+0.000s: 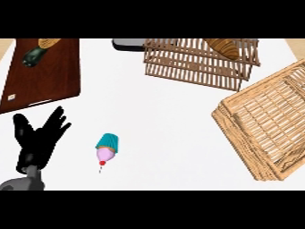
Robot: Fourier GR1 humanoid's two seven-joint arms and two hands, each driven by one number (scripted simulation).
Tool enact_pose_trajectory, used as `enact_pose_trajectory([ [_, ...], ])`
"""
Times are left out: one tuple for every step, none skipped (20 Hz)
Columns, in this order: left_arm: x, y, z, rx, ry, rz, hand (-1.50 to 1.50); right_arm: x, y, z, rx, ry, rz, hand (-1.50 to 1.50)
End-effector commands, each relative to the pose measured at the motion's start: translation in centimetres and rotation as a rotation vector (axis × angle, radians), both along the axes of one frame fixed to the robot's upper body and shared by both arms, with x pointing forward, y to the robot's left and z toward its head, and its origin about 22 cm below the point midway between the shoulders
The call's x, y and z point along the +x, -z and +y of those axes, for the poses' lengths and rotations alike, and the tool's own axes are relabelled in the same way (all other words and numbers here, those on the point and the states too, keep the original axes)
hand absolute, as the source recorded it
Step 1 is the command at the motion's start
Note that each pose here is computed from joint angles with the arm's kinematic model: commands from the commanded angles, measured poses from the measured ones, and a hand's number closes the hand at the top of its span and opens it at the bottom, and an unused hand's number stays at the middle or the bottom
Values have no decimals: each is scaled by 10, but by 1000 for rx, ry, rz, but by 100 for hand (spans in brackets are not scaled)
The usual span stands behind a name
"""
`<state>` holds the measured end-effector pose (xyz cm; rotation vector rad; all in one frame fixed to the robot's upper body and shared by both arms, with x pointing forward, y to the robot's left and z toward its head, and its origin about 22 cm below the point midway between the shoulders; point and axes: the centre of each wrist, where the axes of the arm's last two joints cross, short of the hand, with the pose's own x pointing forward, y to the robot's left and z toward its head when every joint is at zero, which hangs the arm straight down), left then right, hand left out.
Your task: Pick the croissant from the placemat and place it in the tiered shelf
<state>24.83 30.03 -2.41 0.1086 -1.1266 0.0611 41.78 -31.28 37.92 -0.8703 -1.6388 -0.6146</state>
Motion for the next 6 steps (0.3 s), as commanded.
enact_pose_trajectory([
  [-5, -3, -9, -17, -15, 25, 0, -31, 5, -46, 21, -6, 3, -150],
  [-6, -3, 17, -13, 3, 11, 0, -41, -4, -48, 23, -27, -3, -150],
  [-16, 12, -5, -17, -18, 38, 0, -49, 0, -58, 32, -16, 24, -150],
  [-19, 5, 5, 4, -19, 17, 0, -59, -6, -68, 7, -52, 3, -150],
  [-10, 16, -4, -12, 8, 22, 0, -59, 5, -69, 1, -47, -6, -150],
  [-6, 7, -10, -10, 0, 22, 0, -67, 14, -80, 3, -42, 3, -150],
])
